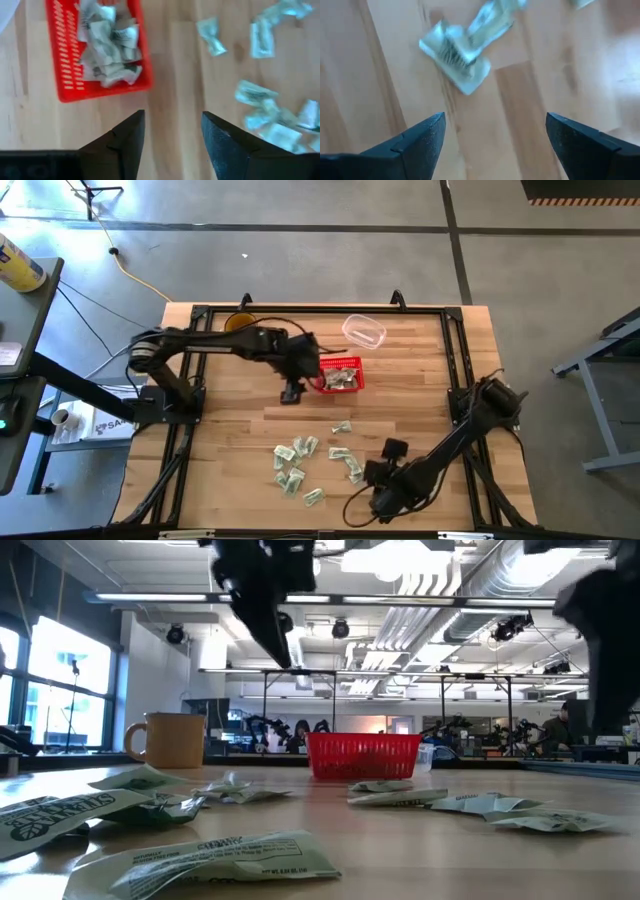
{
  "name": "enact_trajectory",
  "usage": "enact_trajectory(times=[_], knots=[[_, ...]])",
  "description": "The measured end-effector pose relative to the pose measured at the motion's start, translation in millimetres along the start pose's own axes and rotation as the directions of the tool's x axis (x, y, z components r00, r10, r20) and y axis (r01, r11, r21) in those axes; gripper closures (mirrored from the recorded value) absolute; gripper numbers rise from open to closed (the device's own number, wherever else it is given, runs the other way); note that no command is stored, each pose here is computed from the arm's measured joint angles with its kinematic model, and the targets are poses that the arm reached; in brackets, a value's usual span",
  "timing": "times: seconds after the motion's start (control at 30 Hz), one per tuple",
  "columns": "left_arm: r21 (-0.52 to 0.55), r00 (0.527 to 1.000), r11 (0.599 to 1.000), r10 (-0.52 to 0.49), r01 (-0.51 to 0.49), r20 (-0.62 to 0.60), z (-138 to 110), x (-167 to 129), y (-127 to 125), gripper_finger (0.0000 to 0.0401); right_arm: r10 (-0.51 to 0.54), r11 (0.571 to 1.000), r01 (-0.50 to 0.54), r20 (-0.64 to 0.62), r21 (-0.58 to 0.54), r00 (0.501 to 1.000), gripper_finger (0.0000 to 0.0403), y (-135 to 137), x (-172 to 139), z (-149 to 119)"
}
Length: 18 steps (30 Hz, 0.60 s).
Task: Pick and place items into bin
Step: Put the white packet into the red basket
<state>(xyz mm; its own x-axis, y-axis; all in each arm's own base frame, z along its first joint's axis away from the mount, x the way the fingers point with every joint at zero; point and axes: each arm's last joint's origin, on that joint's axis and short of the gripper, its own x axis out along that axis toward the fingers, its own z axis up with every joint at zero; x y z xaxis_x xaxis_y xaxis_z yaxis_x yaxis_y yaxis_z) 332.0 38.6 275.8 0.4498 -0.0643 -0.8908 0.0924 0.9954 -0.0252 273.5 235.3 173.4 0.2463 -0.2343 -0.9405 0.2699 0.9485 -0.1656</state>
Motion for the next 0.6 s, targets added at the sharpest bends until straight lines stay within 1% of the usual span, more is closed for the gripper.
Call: enact_trajectory(times=[0.07, 0.13, 0.23, 0.3, 0.37, 0.43, 0.5, 0.6], knots=[[-0.004, 1.000, 1.000, -0.009, 0.009, -0.024, -10, -5, -8, 0.0186, 0.015, 1.000, -0.015, -0.045, -0.009, 0.999, 0.0069, 2, 10, 3], [-0.019, 0.999, 1.000, -0.019, 0.018, -0.039, -19, -6, -17, 0.0196, 0.019, 0.998, -0.023, -0.065, -0.051, 0.998, 0.0069, 2, 17, 5], [-0.063, 0.998, 0.998, -0.028, 0.025, -0.049, -35, -8, -27, 0.0211, 0.015, 0.992, -0.023, -0.062, -0.128, 0.998, 0.0071, 0, 25, 12], [-0.090, 0.999, 0.995, -0.035, 0.032, -0.033, -42, -6, -35, 0.0219, 0.022, 0.988, -0.030, -0.055, -0.151, 0.998, 0.0074, -3, 27, 18], [-0.117, 0.998, 0.992, -0.047, 0.042, -0.040, -53, -2, -42, 0.0226, 0.059, 0.986, -0.067, -0.057, -0.155, 0.997, 0.0076, -5, 30, 26], [-0.145, 0.998, 0.987, -0.066, 0.062, -0.018, -60, 1, -49, 0.0231, 0.126, 0.980, -0.136, -0.082, -0.142, 0.989, 0.0078, -7, 33, 34], [-0.186, 0.995, 0.980, -0.087, 0.077, -0.046, -72, 5, -54, 0.0234, 0.188, 0.971, -0.198, -0.089, -0.130, 0.978, 0.0079, -9, 36, 43], [-0.232, 0.992, 0.969, -0.107, 0.089, -0.067, -87, 11, -61, 0.0238, 0.211, 0.965, -0.219, -0.070, -0.141, 0.975, 0.0079, -12, 38, 51]])
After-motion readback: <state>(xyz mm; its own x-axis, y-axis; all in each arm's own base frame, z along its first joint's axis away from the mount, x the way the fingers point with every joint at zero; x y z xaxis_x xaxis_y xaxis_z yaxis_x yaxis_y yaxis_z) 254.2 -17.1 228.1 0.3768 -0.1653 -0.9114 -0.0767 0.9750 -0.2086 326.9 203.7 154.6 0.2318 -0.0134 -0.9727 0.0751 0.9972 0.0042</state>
